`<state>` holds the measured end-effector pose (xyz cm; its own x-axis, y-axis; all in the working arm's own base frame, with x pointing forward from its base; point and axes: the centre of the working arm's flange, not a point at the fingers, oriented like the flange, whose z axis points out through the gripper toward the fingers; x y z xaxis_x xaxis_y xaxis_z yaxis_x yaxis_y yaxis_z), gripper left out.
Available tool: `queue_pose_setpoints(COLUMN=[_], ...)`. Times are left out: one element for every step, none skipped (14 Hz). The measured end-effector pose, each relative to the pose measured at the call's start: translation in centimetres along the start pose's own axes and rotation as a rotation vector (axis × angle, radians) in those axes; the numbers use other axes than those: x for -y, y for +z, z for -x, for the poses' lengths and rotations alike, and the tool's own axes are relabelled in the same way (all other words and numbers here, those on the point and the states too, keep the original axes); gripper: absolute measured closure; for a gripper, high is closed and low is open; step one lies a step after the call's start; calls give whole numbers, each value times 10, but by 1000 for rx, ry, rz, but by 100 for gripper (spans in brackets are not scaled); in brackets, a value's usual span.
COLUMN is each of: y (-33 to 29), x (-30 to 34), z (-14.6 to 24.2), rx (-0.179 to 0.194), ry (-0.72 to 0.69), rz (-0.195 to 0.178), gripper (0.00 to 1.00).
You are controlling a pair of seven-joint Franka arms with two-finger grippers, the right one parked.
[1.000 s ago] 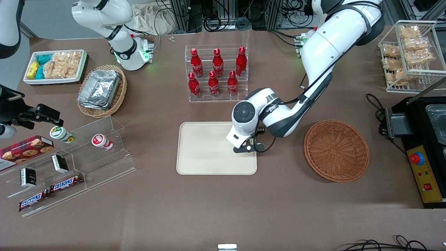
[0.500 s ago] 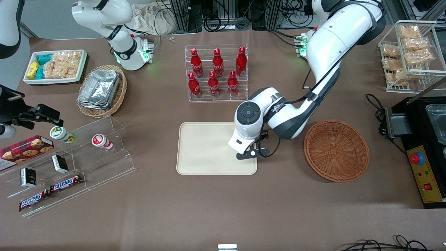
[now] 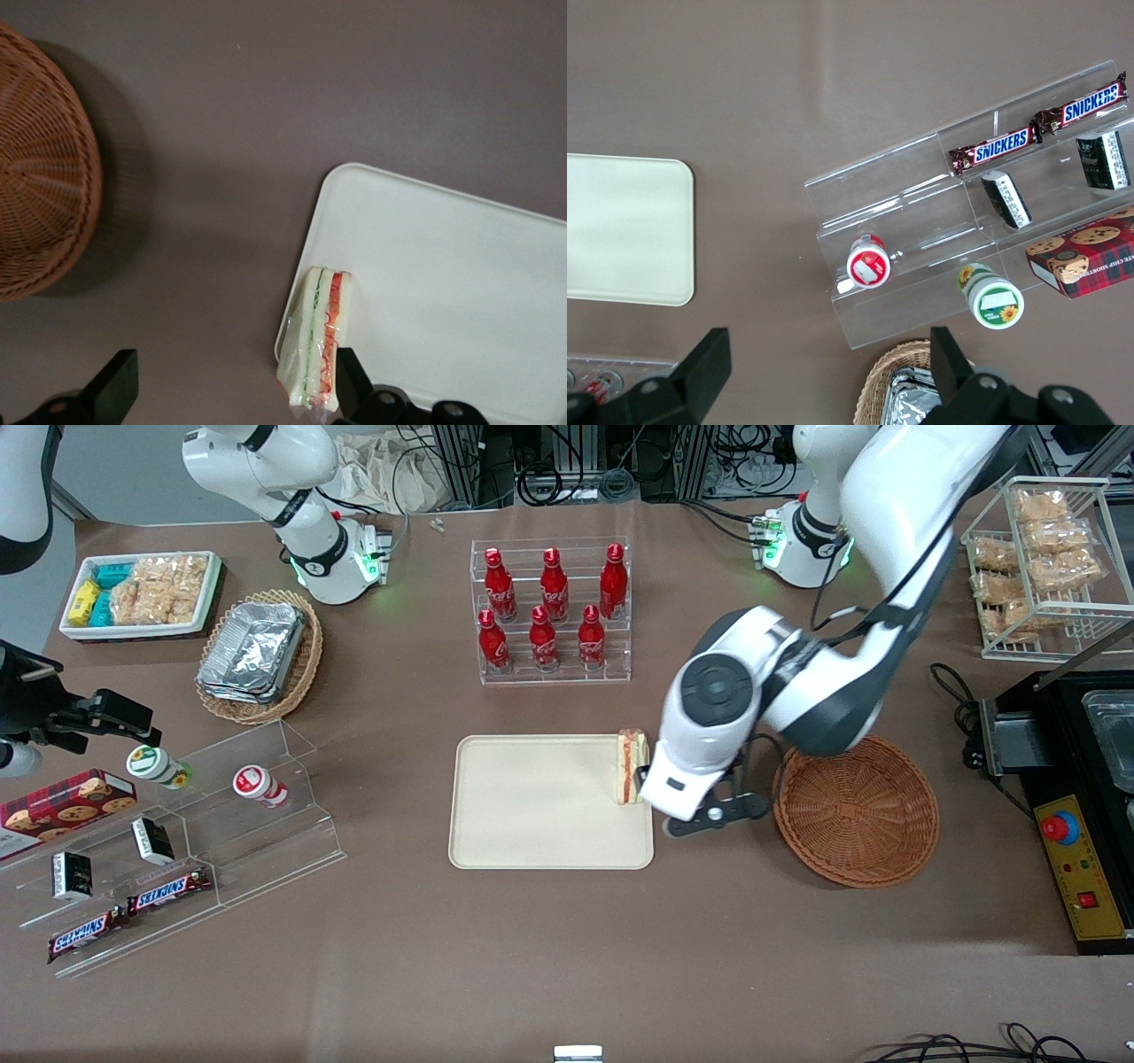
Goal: Place sandwich from basket to tray
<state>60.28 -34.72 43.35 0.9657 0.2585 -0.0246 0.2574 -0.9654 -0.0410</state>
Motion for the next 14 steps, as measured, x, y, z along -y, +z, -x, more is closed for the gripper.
queue_pose_setpoints(y=[-17,-32,-44,-54,-61,-66,-68,-68,-69,-71,-76,-80,-83,-85], x=[15,30,44,58,73,88,100,112,126,142,161,182,203,220], z=[-6,-12,-18,-26,-34,-41,-45,-49,-53,-57,-62,-65,-65,-62], rx=[-6,-18,-33,-45,-48,-44,-39,-38,-32,-19,-8,-3,-4,-7], ry=[-8,-19,-36,-52,-58,-50,-33,-18,-6,19,51,81,111,143], rz=[4,6,8,10,17,22,22,15,10,20,33,36,31,22], gripper=[0,0,0,0,0,0,0,0,0,0,0,0,0,0])
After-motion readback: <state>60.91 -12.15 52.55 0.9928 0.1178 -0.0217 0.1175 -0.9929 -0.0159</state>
